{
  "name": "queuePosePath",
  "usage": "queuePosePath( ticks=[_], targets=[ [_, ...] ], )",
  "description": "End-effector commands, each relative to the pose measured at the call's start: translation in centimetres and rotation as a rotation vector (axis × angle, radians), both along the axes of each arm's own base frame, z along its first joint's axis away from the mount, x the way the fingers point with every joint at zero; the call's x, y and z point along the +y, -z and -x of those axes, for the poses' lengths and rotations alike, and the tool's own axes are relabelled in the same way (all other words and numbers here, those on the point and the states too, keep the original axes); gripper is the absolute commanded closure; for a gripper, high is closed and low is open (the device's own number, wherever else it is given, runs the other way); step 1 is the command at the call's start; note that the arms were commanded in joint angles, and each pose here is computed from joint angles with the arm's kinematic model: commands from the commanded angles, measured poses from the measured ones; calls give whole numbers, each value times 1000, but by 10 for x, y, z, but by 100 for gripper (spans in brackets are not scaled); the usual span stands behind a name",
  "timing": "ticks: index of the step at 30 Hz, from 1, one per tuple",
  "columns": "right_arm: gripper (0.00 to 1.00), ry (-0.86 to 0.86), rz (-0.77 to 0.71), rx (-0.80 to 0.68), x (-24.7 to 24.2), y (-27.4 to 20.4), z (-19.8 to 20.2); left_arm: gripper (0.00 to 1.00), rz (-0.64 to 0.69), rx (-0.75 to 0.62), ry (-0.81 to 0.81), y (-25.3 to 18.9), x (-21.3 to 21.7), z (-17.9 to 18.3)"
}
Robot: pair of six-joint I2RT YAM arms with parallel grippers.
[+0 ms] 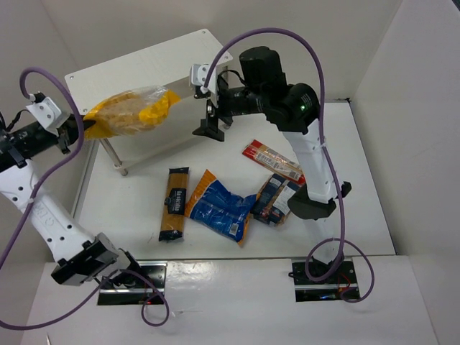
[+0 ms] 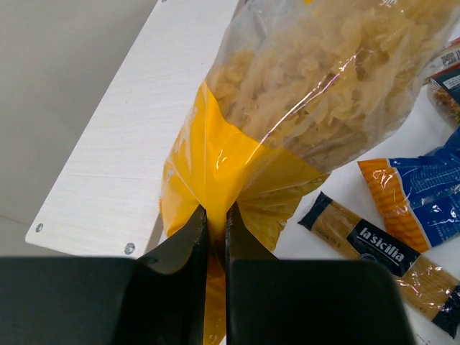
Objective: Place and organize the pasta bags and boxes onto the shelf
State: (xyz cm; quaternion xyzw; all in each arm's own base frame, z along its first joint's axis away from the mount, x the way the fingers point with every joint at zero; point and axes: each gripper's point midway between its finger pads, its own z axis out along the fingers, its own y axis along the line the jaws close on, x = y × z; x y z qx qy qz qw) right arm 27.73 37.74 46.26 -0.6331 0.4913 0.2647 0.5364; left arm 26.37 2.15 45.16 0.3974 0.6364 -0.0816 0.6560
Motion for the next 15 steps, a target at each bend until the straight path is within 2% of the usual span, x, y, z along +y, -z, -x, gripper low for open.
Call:
queuePosePath(
  ticks=[1, 10, 15],
  targets=[
    [1, 47, 9, 24, -14, -7, 11, 100, 65, -255, 237, -55, -23, 9],
    [1, 34, 44, 125, -8, 13, 17, 100, 54, -254, 244, -75, 9, -23],
    [1, 30, 70, 164, -2, 26, 15, 100, 28, -270, 250, -85, 11, -26]
  ],
)
